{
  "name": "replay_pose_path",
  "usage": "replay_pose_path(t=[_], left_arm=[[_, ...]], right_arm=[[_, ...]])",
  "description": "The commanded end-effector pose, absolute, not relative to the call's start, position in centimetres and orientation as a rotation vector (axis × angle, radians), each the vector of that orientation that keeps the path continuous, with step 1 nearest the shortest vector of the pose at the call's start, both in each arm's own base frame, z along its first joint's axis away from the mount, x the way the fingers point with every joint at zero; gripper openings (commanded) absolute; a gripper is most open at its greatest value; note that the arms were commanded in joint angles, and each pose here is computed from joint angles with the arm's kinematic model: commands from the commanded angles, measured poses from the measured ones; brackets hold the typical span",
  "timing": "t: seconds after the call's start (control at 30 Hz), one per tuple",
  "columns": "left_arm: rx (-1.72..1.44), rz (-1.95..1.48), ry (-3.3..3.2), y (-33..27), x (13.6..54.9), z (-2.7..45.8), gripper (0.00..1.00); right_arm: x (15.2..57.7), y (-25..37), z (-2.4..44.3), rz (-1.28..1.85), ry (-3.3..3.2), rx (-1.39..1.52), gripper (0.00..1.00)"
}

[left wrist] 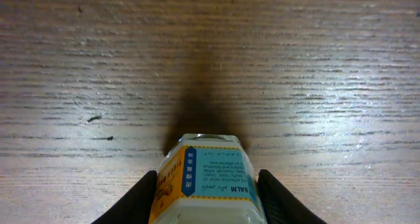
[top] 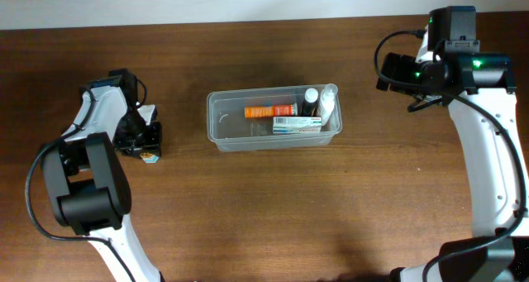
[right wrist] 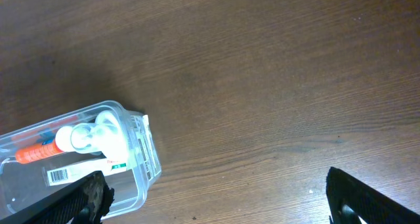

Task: Pack container
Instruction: 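Grasp the small jar with the left gripper, then lift the jar and carry it over the container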

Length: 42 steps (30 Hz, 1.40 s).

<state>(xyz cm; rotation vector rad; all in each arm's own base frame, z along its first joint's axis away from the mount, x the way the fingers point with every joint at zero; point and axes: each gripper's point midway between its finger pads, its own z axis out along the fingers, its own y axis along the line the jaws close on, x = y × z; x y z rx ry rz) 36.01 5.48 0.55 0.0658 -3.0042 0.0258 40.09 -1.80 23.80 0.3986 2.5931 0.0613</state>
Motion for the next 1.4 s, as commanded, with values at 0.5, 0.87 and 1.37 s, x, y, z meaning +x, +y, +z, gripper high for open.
replay_pose_path(t=[0.5, 0.87, 1.37], left_arm=[[0.005, 0.056, -3.085, 3.8, 39.5, 4.6, 0.33], [-0.353, 0.050, -3.299, -5.2, 44.8, 15.3, 0.33], [-0.840, 0.006, -3.227, -17.4, 41.6, 17.0, 0.34]], right_arm=[[40.2, -1.7, 23.9, 0.070, 2.588, 0.408, 0.98], [40.2, -1.7, 23.9, 0.070, 2.588, 0.408, 0.98], [40.2, -1.7, 23.9, 0.070, 2.588, 0.408, 0.98]])
